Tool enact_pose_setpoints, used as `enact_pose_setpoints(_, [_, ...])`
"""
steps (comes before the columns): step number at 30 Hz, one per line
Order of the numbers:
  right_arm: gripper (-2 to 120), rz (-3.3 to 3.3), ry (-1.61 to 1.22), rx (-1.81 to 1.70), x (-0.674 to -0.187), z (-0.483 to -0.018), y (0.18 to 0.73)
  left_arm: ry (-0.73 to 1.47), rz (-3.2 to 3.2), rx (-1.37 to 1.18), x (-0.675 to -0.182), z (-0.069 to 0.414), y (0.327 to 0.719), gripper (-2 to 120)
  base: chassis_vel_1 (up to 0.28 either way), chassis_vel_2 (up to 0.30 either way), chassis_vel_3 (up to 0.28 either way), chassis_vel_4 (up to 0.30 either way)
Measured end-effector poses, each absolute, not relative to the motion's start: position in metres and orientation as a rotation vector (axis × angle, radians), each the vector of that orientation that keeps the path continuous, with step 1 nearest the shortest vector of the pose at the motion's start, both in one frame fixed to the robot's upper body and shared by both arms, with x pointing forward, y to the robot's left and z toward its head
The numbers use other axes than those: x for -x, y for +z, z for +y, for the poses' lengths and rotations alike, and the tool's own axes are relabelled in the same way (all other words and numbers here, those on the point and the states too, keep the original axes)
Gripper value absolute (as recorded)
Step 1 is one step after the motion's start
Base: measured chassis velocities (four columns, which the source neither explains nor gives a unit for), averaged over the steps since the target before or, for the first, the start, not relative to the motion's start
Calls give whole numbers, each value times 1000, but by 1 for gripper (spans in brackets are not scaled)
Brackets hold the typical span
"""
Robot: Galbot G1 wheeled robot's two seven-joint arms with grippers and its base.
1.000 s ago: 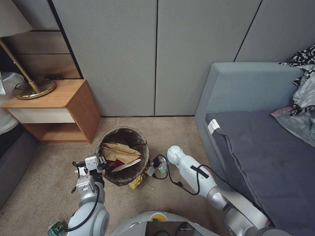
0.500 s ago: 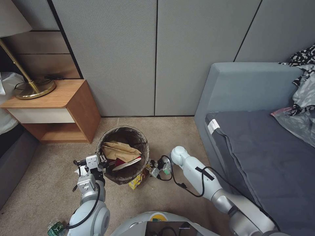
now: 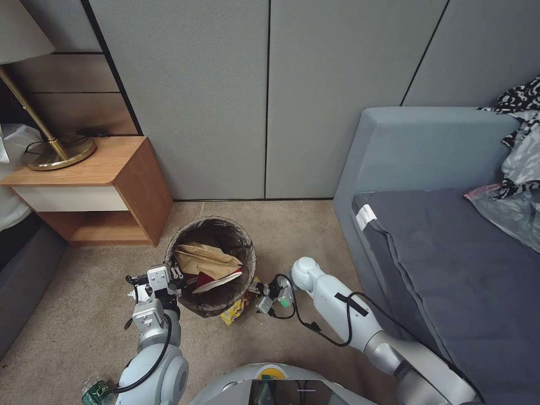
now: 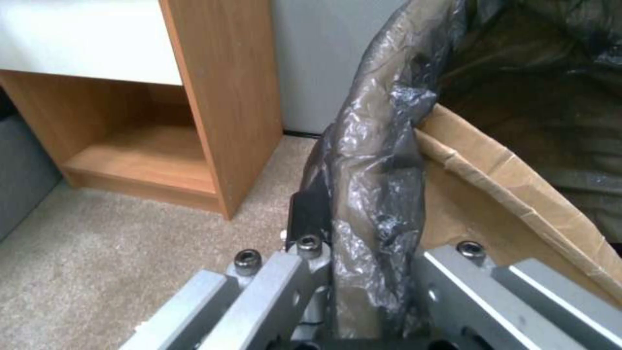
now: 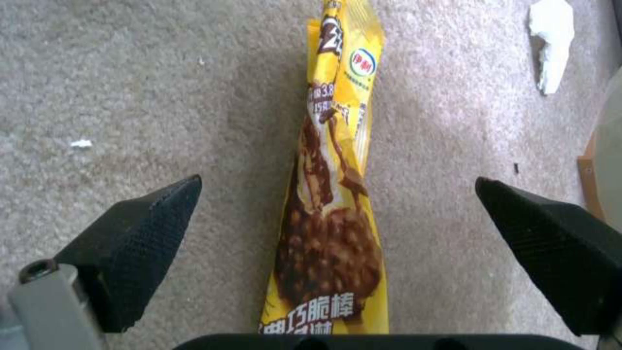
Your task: Pick up the trash bin, then pick up the garbage from the floor and place it into the trash bin.
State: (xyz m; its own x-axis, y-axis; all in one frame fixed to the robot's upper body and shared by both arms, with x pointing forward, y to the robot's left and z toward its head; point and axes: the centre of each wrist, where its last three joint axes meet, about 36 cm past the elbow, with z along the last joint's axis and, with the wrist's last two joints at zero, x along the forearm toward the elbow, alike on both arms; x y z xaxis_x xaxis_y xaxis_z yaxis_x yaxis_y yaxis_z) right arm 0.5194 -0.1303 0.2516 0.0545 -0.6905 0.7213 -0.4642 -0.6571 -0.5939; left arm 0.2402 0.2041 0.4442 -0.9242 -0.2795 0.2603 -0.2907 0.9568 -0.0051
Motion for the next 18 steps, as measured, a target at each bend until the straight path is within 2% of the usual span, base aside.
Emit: enact_pose_setpoints(18, [100, 1200, -1578, 2125, -501, -117, 243, 63, -2850, -422, -240, 203, 444, 0, 0, 0, 0, 0])
